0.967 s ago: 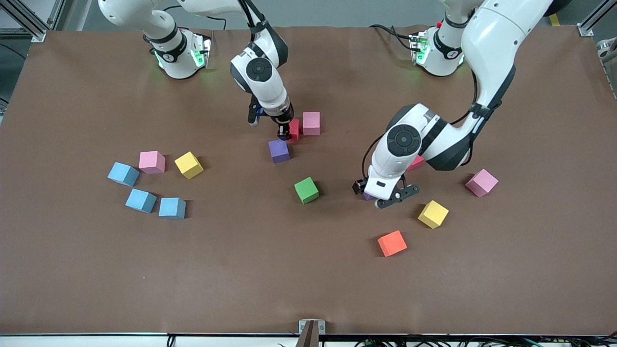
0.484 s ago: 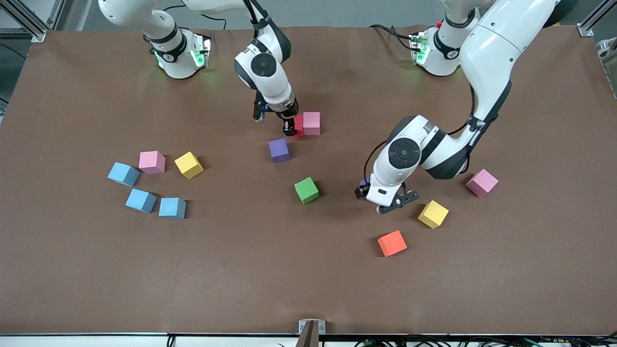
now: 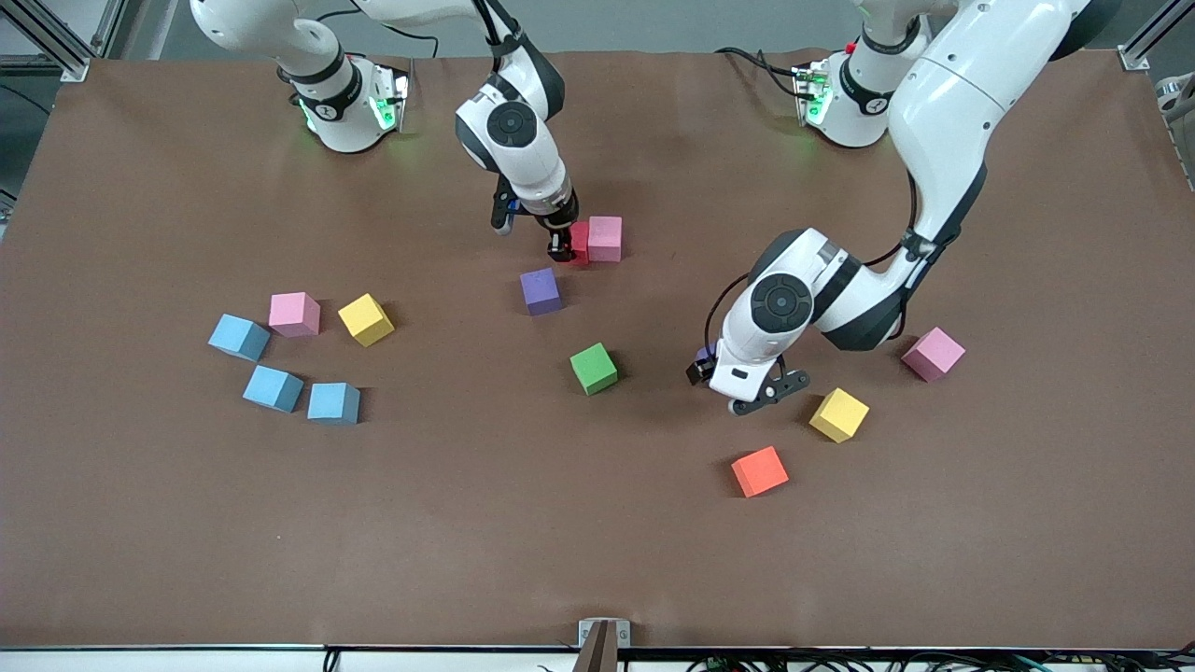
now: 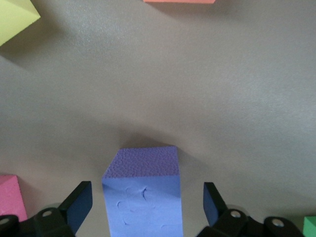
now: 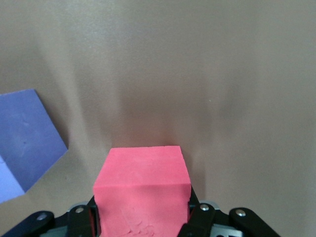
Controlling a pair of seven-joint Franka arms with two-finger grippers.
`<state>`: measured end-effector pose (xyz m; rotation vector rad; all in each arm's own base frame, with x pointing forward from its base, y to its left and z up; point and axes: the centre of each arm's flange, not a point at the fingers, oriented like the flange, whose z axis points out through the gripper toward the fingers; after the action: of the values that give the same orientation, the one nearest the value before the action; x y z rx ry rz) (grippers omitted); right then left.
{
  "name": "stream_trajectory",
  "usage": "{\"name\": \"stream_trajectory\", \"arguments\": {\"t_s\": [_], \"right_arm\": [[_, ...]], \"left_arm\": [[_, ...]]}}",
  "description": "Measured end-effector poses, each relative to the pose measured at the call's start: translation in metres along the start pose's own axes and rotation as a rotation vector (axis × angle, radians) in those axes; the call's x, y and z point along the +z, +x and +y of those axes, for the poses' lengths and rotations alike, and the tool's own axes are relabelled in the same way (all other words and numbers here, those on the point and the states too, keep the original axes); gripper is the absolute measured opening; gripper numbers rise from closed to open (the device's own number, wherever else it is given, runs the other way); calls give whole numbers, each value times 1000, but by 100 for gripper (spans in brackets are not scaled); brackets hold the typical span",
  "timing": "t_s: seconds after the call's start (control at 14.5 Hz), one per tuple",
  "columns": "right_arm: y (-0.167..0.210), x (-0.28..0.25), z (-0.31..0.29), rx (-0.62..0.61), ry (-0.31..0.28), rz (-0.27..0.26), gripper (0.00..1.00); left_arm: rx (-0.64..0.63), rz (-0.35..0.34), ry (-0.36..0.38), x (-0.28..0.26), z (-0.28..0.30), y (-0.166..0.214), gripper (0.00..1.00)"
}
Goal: Arrange 11 blocks into digit 3
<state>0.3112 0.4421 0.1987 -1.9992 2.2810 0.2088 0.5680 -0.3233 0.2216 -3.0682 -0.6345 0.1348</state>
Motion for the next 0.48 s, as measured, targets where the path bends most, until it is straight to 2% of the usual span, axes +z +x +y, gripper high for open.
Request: {"name": "stream_trajectory", "arguments": {"t_s": [0.41, 0.48], "right_arm": [[-1, 0, 2, 44, -1, -1, 61], [-1, 0, 2, 43, -2, -1, 61]], "left_arm": [[-1, -24, 18, 18, -3, -1, 98], [-3, -28, 20, 21, -3, -2, 93]]}}
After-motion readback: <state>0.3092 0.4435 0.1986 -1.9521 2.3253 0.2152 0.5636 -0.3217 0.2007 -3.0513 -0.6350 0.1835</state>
